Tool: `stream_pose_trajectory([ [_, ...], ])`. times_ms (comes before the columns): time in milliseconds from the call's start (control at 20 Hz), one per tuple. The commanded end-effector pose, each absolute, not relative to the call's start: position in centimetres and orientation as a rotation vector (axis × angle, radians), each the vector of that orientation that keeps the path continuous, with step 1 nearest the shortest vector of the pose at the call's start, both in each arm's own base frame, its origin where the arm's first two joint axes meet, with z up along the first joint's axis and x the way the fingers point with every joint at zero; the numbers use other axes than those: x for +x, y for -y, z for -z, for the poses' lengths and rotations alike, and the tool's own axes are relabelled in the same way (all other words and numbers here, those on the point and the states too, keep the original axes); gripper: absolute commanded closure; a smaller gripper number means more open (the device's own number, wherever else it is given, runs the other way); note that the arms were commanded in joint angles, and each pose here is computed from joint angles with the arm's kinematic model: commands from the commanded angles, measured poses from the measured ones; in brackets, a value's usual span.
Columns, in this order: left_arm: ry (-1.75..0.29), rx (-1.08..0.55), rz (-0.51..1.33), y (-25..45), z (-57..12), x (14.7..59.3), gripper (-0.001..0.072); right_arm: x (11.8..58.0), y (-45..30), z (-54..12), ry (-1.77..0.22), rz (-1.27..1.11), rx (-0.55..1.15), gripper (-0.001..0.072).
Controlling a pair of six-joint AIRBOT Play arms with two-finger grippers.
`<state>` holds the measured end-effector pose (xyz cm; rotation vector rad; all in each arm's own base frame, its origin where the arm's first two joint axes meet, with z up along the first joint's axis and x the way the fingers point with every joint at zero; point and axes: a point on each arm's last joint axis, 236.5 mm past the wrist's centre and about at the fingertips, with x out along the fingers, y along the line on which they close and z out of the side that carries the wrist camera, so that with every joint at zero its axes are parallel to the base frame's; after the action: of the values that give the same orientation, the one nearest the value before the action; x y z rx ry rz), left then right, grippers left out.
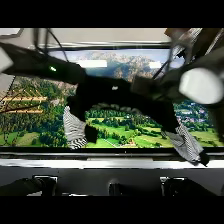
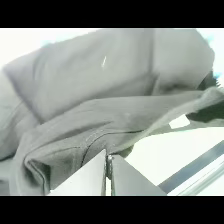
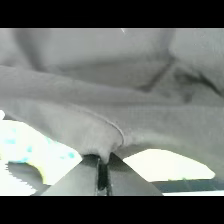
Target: Fold the clothes and pants, and hang the long-sleeved shirts on hangers.
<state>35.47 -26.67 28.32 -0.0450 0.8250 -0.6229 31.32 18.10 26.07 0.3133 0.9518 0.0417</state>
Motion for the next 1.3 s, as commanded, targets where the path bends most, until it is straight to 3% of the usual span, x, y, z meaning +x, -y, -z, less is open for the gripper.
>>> stream_pose_trajectory([
  [0,-0.691,-0.133,0.633,25.5,-34.8,33.6,0.0682,30.1,-16.8,-33.8,-0.799,-0.119,0.383,0.0679],
  [450,-0.537,-0.214,0.739,23.3,-41.9,26.3,0.0683,24.4,-15.1,-41.5,-0.624,-0.309,0.551,0.0679],
  [700,-0.534,-0.239,0.743,23.0,-42.4,25.5,0.0683,23.9,-13.7,-42.5,-0.585,-0.279,0.618,0.0679],
  [800,-0.598,-0.228,0.728,23.7,-40.1,26.6,0.0683,25.5,-12.2,-41.1,-0.591,-0.181,0.536,0.0679],
  [1000,-0.831,-0.224,0.660,25.7,-31.9,30.1,0.0683,28.9,-10.6,-32.2,-0.784,0.034,0.176,0.0682],
  [1250,-1.126,-0.144,0.580,27.4,-19.4,33.1,0.0684,30.7,-12.5,-20.9,-0.979,0.104,0.044,0.0682],
])
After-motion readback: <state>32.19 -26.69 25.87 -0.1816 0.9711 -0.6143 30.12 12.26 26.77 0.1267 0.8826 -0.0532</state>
